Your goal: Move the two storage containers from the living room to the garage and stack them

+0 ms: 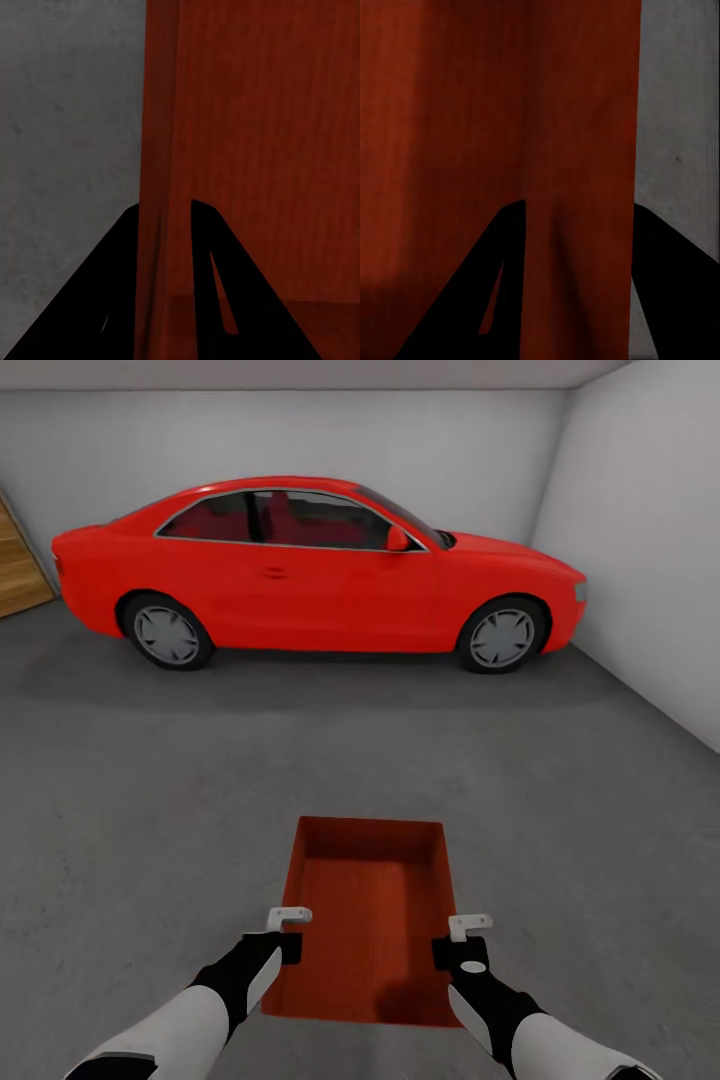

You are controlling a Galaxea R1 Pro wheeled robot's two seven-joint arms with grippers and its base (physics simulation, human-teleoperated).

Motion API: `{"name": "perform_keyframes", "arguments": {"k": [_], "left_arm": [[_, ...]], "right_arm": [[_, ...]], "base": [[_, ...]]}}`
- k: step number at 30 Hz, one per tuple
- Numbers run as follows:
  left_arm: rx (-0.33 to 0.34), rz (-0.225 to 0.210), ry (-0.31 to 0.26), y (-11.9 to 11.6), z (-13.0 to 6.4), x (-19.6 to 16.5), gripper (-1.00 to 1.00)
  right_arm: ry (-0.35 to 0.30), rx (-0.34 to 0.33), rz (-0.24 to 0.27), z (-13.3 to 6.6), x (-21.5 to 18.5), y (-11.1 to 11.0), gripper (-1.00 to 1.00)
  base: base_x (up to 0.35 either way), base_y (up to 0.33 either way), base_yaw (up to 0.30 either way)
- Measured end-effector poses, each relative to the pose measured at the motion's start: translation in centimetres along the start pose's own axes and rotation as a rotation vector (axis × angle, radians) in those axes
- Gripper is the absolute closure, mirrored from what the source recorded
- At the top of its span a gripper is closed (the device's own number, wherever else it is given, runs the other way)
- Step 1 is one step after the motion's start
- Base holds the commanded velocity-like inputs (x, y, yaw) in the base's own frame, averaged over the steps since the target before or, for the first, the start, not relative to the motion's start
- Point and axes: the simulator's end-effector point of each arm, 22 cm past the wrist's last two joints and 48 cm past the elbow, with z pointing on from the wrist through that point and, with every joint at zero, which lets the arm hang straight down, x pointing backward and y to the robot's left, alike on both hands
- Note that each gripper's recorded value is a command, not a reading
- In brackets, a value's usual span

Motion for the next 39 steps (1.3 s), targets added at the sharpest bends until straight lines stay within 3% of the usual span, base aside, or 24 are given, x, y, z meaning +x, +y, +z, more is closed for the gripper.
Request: {"name": "perform_keyframes", "arguments": {"k": [39], "left_arm": [[0.0,-0.001,0.0,0.0,0.0,0.02,1.0]], "right_arm": [[0.0,-0.001,-0.001,0.0,-0.05,0.0,1.0]], "base": [[0.0,0.0,-0.286]]}}
